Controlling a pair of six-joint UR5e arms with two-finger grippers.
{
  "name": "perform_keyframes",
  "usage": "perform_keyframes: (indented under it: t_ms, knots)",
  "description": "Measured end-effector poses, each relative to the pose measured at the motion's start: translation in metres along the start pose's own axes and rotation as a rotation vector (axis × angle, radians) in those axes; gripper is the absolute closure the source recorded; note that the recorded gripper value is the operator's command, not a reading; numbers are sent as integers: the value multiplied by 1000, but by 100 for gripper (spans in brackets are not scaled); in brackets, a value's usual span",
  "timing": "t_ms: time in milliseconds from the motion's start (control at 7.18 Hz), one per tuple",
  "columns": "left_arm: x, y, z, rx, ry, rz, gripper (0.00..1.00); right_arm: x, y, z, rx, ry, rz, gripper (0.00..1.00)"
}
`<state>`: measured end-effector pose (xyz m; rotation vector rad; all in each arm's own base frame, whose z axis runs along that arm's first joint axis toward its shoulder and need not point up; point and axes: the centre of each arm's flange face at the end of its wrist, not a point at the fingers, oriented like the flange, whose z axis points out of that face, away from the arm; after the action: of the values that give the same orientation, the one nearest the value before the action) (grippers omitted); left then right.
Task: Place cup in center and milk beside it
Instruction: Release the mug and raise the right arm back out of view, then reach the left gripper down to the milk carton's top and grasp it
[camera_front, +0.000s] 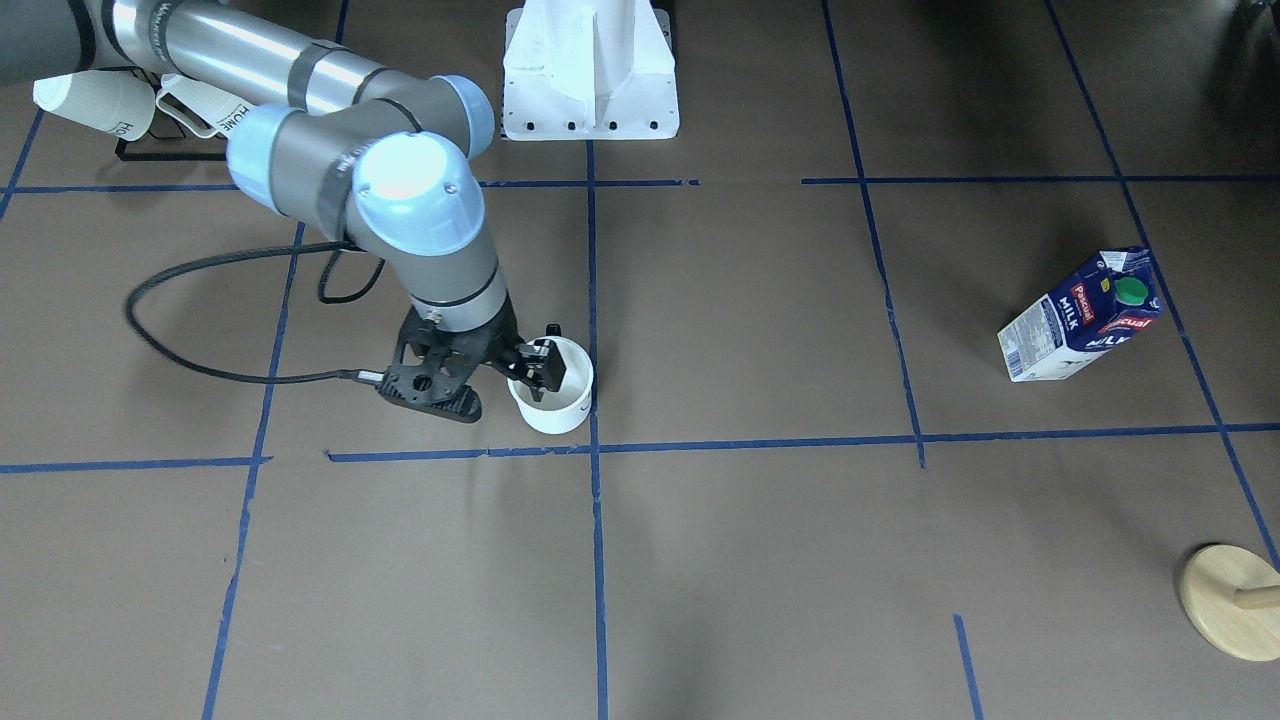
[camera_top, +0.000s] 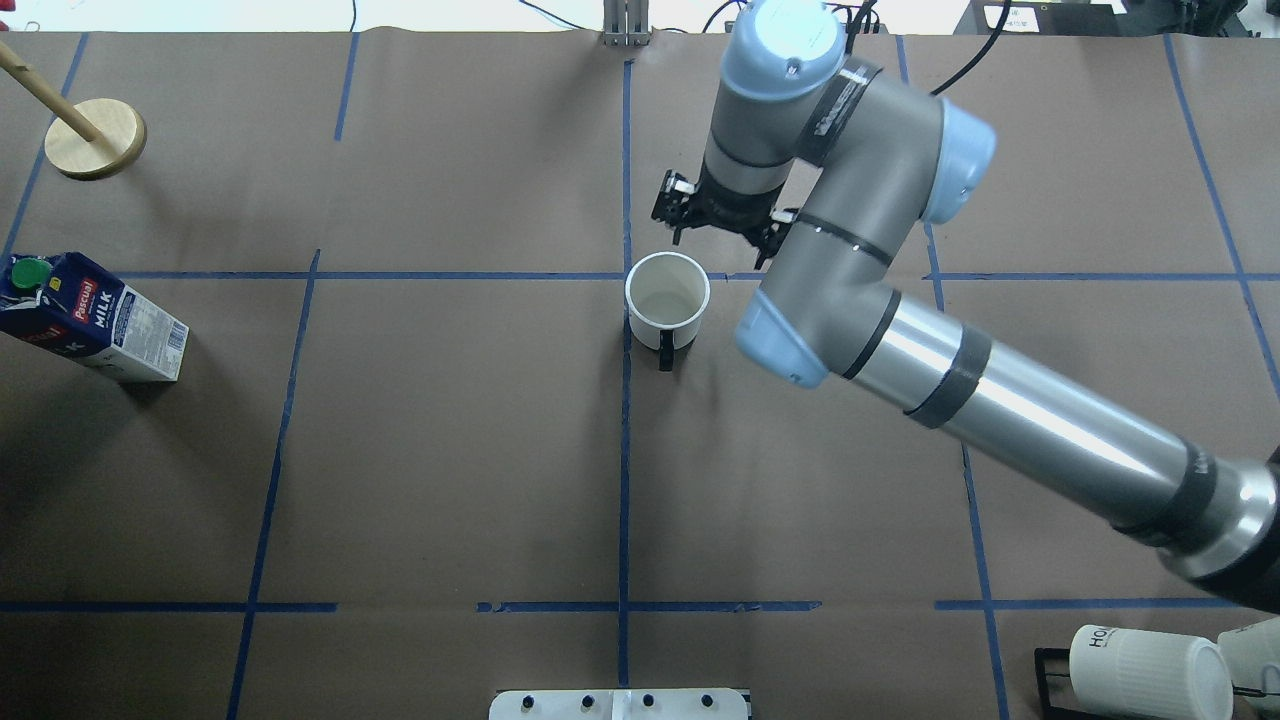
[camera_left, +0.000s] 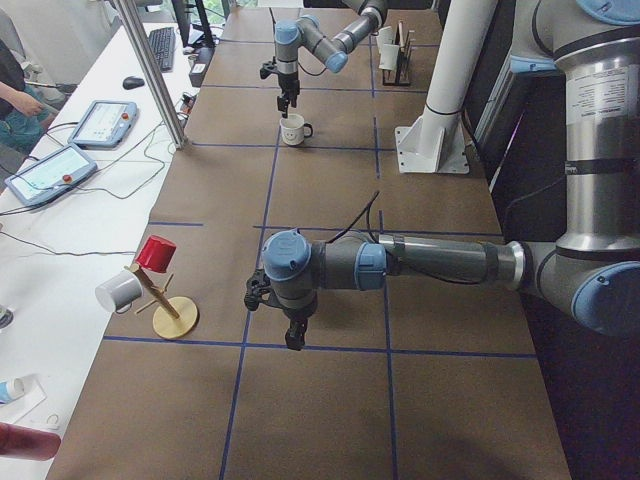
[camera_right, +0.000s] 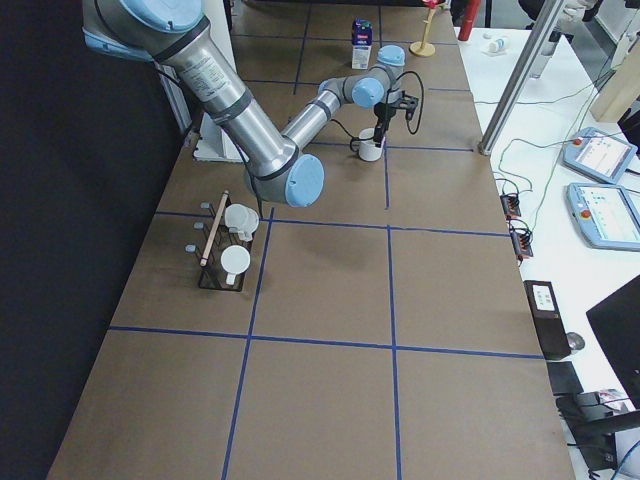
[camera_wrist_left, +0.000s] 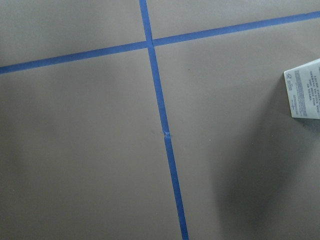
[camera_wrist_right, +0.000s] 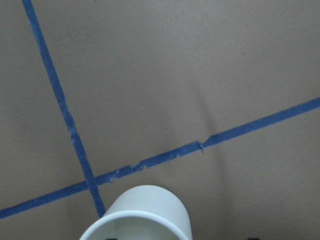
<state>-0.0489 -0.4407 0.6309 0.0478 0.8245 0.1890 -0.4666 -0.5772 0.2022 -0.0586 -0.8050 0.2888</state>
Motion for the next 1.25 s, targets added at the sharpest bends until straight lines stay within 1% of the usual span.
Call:
perform_keyframes:
  t_ms: [139,279,418,697,836,975,1115,1254]
  knots:
    - [2,-5,-2,7,0,6,0,29,-32,-24,-11,2,-49,0]
    - [5,-13,-7,21,-2,20,0,76,-70,-44,-20,-1,-103,0]
    - [9,-23,-12,39,-5,39,0,136,-108,-60,-18,1,-169,0]
    - [20,-46,-25,70,-5,70,0,274,-165,-86,-18,3,-307,0]
    - [24,-52,-30,81,-3,70,0,346,-179,-91,-19,14,-370,0]
    - [30,-56,-35,96,-4,63,0,414,-180,-92,-23,29,-426,0]
    - [40,-59,-46,120,-5,62,0,473,-170,-91,-31,42,-467,0]
    - [54,-61,-58,147,-7,58,0,526,-153,-90,-39,52,-490,0]
